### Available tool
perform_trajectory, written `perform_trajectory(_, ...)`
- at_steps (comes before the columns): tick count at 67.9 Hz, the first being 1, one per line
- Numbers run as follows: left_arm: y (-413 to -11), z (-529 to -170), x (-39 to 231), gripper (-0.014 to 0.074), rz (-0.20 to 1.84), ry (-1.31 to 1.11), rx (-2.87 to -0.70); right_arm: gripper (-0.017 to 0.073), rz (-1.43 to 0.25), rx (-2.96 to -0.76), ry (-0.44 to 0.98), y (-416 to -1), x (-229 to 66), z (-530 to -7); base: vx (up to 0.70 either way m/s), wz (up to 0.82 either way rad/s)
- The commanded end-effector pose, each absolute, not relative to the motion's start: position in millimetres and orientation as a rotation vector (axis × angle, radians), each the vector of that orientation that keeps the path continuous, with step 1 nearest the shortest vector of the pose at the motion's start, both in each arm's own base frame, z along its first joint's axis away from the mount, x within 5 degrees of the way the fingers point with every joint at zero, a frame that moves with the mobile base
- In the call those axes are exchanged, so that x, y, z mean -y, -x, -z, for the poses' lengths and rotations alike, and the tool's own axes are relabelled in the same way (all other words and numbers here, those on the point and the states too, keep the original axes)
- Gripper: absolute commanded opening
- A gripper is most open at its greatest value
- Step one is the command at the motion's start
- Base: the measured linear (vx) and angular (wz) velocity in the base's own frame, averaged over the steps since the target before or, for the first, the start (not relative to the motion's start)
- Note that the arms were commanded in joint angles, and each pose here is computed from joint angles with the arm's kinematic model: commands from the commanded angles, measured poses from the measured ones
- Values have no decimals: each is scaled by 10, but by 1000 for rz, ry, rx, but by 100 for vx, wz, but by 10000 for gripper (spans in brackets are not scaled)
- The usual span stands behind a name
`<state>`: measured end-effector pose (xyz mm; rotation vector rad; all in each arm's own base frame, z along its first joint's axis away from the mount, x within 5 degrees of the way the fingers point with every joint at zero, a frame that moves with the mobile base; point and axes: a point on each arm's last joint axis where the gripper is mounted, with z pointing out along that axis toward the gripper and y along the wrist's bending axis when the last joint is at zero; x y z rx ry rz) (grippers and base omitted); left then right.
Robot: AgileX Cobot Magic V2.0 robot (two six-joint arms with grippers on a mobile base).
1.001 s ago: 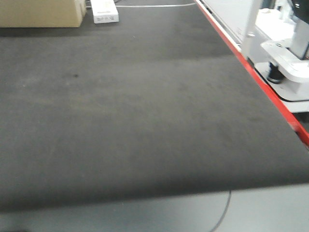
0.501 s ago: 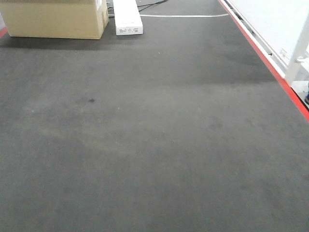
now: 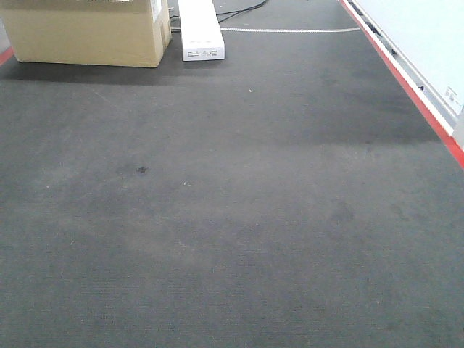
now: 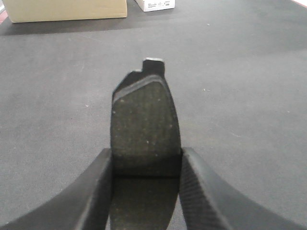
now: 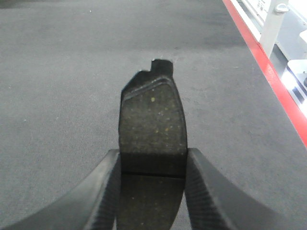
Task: Move and align brake pads A on conveyor
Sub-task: 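Stop the base beside the dark conveyor belt holding both pads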
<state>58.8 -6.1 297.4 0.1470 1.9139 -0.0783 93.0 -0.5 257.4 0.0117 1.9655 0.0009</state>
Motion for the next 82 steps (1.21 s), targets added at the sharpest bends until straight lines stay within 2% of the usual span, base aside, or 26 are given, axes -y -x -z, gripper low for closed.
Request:
perform_trajectory(1, -602, -3142, 73, -6, 92, -151, -1799, -4, 12, -1846, -5, -967, 11, -2759, 4, 1)
perform_trajectory(82, -602, -3142, 73, -6, 92, -151, -1799, -4, 12, -1846, -5, -967, 11, -2759, 0, 0)
